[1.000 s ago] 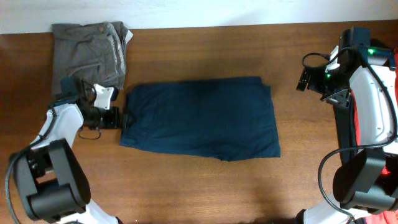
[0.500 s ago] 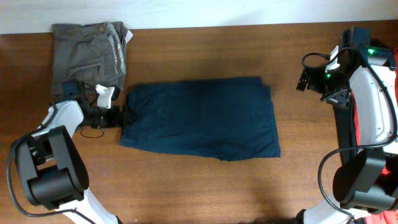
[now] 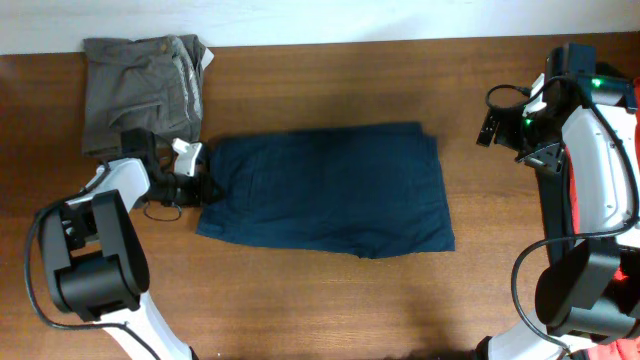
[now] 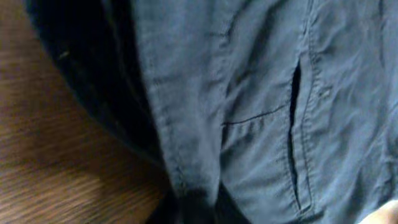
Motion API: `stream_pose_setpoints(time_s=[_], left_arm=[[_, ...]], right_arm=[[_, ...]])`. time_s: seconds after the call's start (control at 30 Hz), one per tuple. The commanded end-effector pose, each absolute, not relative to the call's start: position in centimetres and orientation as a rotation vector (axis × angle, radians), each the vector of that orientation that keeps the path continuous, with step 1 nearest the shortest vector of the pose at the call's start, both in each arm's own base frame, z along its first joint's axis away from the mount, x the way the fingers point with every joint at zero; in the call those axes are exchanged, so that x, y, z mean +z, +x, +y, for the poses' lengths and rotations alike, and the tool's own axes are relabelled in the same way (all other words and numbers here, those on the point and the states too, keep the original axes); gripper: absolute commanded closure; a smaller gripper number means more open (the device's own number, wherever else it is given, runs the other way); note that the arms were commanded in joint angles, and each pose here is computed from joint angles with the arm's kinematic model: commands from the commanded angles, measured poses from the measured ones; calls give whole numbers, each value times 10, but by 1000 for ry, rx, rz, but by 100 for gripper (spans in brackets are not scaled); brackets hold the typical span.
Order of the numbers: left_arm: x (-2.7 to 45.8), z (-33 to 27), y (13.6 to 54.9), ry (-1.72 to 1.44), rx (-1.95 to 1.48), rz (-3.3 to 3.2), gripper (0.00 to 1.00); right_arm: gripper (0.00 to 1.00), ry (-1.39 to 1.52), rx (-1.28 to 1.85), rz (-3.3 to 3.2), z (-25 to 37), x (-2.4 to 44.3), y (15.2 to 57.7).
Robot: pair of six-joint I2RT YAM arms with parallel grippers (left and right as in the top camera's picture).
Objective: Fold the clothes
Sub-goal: 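Lift the left edge with the left gripper and pull it up-left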
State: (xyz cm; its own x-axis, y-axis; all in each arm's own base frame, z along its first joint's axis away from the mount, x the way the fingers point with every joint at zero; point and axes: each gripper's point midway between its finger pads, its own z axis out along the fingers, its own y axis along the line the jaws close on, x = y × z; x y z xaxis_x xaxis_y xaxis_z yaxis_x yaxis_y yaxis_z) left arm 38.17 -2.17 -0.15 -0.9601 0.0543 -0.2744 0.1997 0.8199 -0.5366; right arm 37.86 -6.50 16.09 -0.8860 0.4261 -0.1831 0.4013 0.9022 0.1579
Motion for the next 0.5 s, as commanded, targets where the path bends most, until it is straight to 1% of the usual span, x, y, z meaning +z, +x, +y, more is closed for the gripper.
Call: stream_pose_setpoints(time_s=[0.0, 0.13, 0.27, 0.47], left_arm=[[-29, -21, 362, 175, -835, 2861, 99], [-24, -17, 362, 161, -828, 2887, 99], [-11, -1, 370, 113, -712, 2961, 100], [32, 33, 393, 14, -515, 3023, 100]], right_arm=[[1, 622, 149, 2846, -68, 164, 379], [2, 622, 149, 2846, -68, 164, 379], [1, 622, 149, 2845, -68, 164, 379], [1, 622, 149, 2845, -68, 164, 379]])
